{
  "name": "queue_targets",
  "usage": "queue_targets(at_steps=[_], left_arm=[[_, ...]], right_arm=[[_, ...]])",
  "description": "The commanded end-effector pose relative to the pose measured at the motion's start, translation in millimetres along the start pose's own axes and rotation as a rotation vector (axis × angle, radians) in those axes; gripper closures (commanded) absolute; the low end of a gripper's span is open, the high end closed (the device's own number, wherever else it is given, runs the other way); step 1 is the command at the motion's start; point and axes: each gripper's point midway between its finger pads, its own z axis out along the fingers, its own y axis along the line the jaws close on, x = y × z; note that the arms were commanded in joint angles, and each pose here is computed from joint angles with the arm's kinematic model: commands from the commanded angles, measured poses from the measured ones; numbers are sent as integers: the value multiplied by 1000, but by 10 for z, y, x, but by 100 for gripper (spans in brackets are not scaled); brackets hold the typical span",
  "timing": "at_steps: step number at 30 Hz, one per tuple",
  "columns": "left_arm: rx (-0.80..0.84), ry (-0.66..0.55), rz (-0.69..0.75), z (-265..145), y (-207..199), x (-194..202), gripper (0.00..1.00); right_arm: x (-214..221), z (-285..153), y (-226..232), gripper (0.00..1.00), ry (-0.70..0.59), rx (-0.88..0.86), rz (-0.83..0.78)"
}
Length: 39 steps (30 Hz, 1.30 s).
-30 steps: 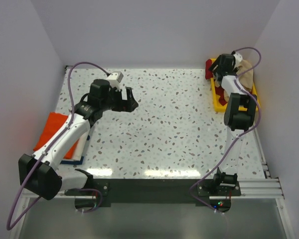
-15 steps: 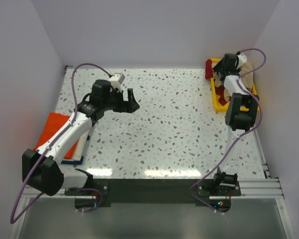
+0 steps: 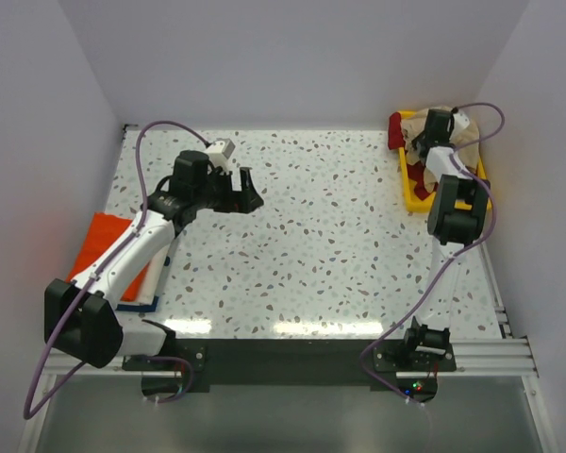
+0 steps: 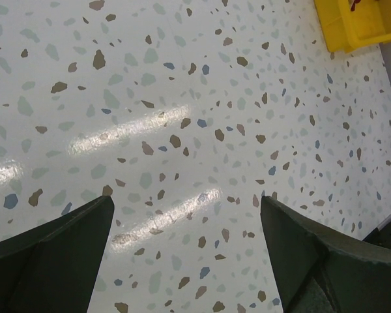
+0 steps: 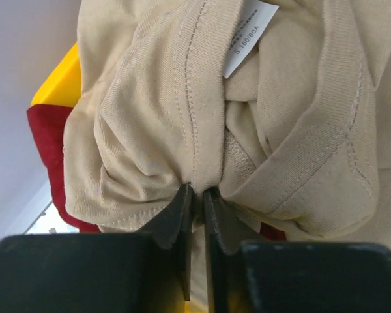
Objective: Fold and stack the t-shirts
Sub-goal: Grab the tshirt from the pile, then move the tshirt to the center of the board
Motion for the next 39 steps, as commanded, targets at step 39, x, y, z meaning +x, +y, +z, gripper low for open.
queue_targets(at_steps=[39], left_arm=[[140,-159,-174,-214,-290,-305,0]], right_arm=[[-2547,-6291,2200,100,-531,-1125,21]])
